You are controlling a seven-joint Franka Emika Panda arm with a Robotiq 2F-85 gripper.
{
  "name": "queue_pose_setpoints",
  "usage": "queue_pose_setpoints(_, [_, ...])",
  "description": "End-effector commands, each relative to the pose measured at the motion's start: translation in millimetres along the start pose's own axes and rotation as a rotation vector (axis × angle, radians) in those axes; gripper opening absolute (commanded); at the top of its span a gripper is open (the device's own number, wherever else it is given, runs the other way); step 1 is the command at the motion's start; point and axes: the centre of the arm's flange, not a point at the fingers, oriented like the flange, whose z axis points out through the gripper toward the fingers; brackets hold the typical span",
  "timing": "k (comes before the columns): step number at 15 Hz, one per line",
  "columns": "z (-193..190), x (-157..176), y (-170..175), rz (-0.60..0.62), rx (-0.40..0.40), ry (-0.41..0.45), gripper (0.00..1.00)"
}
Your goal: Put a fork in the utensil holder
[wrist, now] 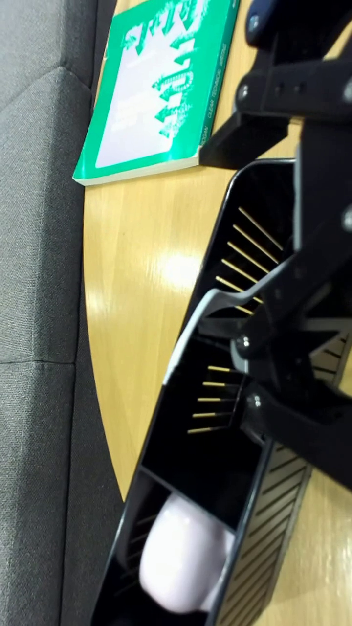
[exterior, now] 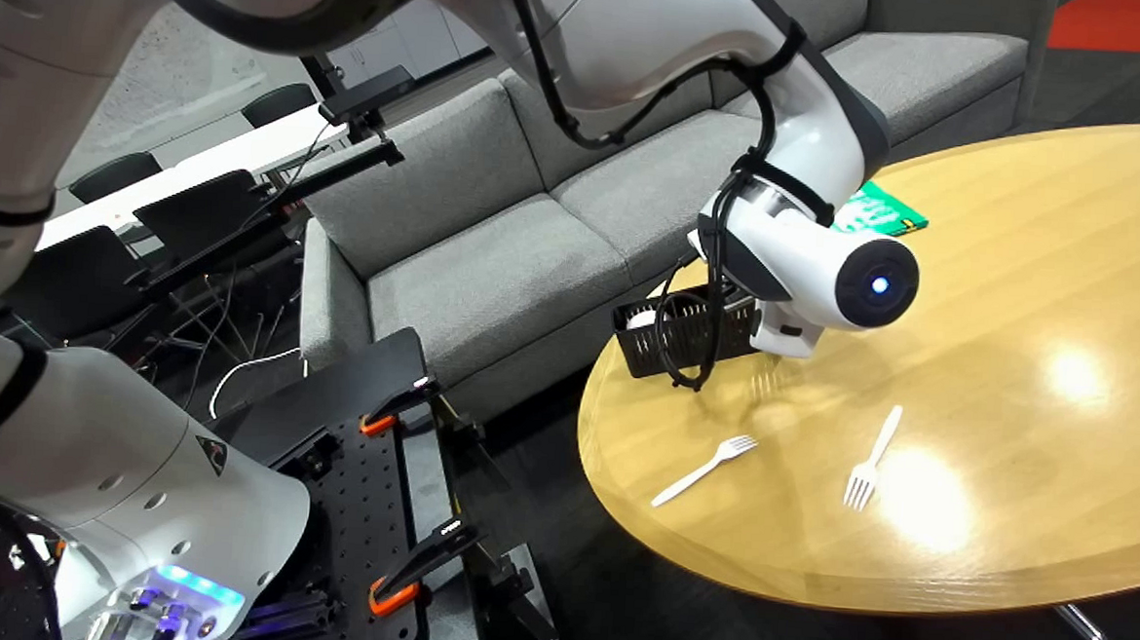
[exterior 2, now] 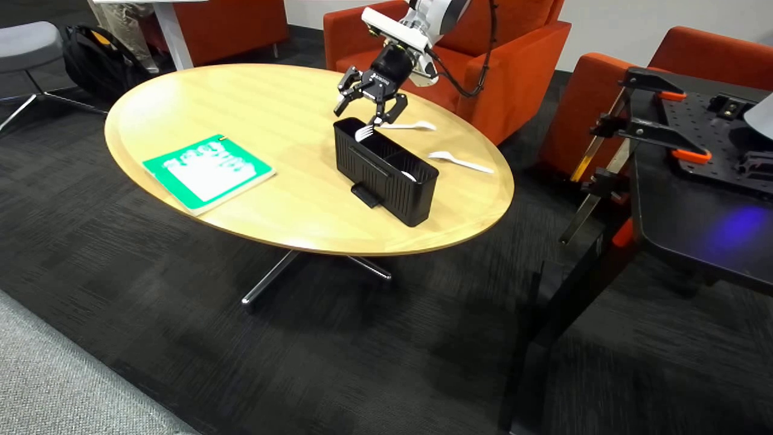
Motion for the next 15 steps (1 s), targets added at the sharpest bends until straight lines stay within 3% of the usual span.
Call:
queue_pose_setpoints(1, [-19.4, -23.9, 0.8, -0.031, 0.009, -0.004, 1.00])
queue_pose_setpoints(7, [-56.8, -63.2, -2.4, -0.163, -0.060, 0.002, 1.00])
queue_pose_setpoints(15, [-111.8, -120.1, -2.8, -0.312, -0.153, 0.137, 1.00])
